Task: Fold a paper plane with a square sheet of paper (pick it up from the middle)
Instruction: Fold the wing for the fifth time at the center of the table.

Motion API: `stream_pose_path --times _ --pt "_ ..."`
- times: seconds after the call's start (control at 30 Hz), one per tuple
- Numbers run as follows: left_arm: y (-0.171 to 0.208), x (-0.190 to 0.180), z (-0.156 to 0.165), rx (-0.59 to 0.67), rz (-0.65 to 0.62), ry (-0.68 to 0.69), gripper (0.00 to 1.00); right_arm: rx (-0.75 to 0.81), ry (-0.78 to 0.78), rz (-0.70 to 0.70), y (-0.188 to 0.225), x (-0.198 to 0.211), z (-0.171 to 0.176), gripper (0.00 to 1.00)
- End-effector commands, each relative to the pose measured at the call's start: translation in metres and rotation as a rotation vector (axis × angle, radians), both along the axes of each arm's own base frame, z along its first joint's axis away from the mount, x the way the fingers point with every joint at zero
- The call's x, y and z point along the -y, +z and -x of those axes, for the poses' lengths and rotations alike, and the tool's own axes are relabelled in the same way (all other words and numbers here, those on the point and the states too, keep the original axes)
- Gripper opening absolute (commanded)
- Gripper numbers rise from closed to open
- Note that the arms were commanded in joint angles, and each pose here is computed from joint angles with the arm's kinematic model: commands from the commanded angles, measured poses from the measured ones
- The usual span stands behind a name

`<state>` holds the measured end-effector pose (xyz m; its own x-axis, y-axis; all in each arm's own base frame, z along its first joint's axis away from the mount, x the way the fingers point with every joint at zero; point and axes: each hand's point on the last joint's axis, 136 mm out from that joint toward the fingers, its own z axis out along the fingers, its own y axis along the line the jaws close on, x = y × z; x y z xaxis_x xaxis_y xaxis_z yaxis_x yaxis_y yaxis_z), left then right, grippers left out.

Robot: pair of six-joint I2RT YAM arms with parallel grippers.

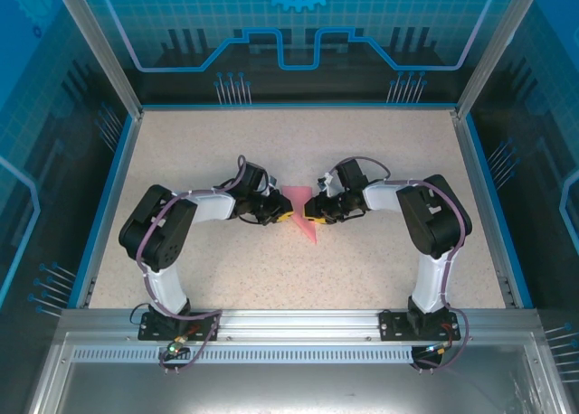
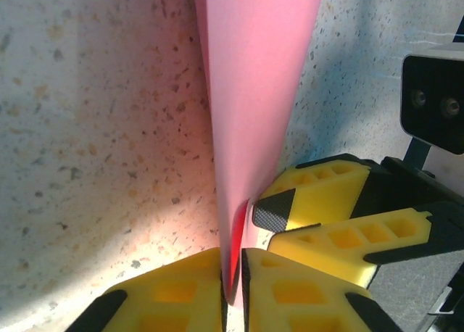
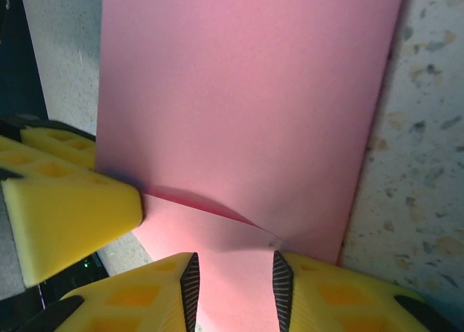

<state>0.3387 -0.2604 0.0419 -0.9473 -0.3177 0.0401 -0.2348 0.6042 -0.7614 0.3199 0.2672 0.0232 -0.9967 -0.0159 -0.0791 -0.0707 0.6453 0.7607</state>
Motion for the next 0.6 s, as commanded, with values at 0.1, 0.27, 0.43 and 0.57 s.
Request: stream_pose_path --times 0.1,0.27,0.43,0.57 --pt "0.010 0.003 -0.005 0.020 0.029 -0.023 0.00 0.029 -0.018 0.121 -0.023 0.024 -0.007 0.37" --pt "0.017 -0.002 0.006 -0.010 -0.024 0.038 0.00 0.217 -0.019 0.151 0.021 0.026 -0.016 0.50" --pt "0.023 -0.010 0.018 -0.042 -0.142 0.133 0.00 0.486 0.014 0.296 0.049 0.032 -0.012 0.64" --pt "0.027 -0.002 0.023 -0.060 -0.159 0.167 0.00 0.746 0.112 0.469 0.054 0.026 0.005 0.65"
